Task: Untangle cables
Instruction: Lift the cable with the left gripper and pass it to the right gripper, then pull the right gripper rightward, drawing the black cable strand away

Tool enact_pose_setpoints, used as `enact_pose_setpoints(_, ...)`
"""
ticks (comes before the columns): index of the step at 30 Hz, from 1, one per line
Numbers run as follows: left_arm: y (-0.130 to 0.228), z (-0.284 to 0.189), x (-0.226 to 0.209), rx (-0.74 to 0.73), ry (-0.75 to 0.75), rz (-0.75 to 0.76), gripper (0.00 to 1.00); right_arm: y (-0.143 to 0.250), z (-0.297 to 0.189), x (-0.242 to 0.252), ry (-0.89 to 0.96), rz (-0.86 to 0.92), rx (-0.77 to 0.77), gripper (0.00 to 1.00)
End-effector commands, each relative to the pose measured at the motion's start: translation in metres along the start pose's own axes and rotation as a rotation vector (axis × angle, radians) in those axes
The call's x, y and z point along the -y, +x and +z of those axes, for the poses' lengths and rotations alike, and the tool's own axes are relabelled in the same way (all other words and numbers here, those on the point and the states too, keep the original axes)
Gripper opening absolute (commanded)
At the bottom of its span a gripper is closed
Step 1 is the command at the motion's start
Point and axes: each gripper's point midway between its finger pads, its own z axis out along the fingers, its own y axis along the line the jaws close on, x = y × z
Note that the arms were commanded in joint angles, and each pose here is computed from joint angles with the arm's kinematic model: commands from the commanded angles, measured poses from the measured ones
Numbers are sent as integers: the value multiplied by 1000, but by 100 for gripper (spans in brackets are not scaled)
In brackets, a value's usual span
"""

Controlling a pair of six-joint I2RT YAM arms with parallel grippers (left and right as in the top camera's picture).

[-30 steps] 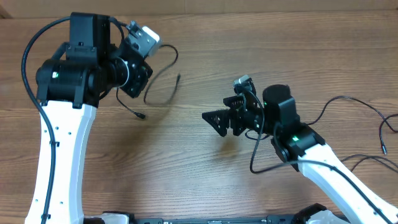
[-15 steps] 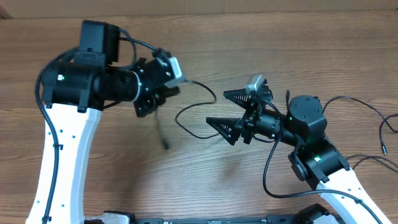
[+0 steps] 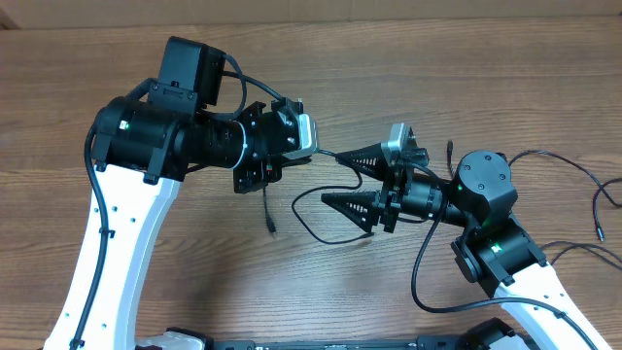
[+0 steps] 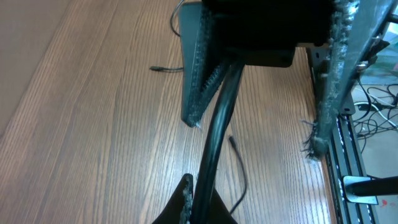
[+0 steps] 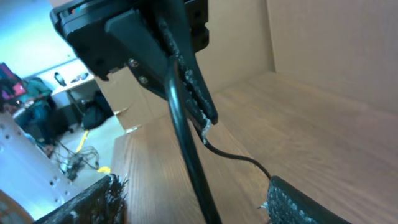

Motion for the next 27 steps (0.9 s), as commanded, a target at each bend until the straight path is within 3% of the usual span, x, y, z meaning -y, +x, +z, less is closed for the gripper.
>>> enact_pose_setpoints(1,-5,-4,3,14,-5,41,4,-3,-1,-7,-19,-11,6,48)
enact_pose_setpoints(6,-6,-4,3,16,-3,38,4,-3,-1,-6,-18,-9,5,4)
enact_pose_setpoints(10,-6,-4,4,15,-1,35,4,-3,-1,-6,-14,-8,5,4)
enact_pose_setpoints(17,-5,-4,4,14,-2,4,32,-2,-1,-1,12,12,3,4)
enact_pose_setpoints(19,-6,-4,2,17,-6,8,50,-3,-2,7,57,33,15,4)
enact_pose_setpoints(20,-6,-4,2,18,-6,8,100,-4,-2,12,87,57,21,4)
enact_pose_setpoints(27,1,-4,0,-24,-24,2,100,-8,-6,35,217,70,52,4)
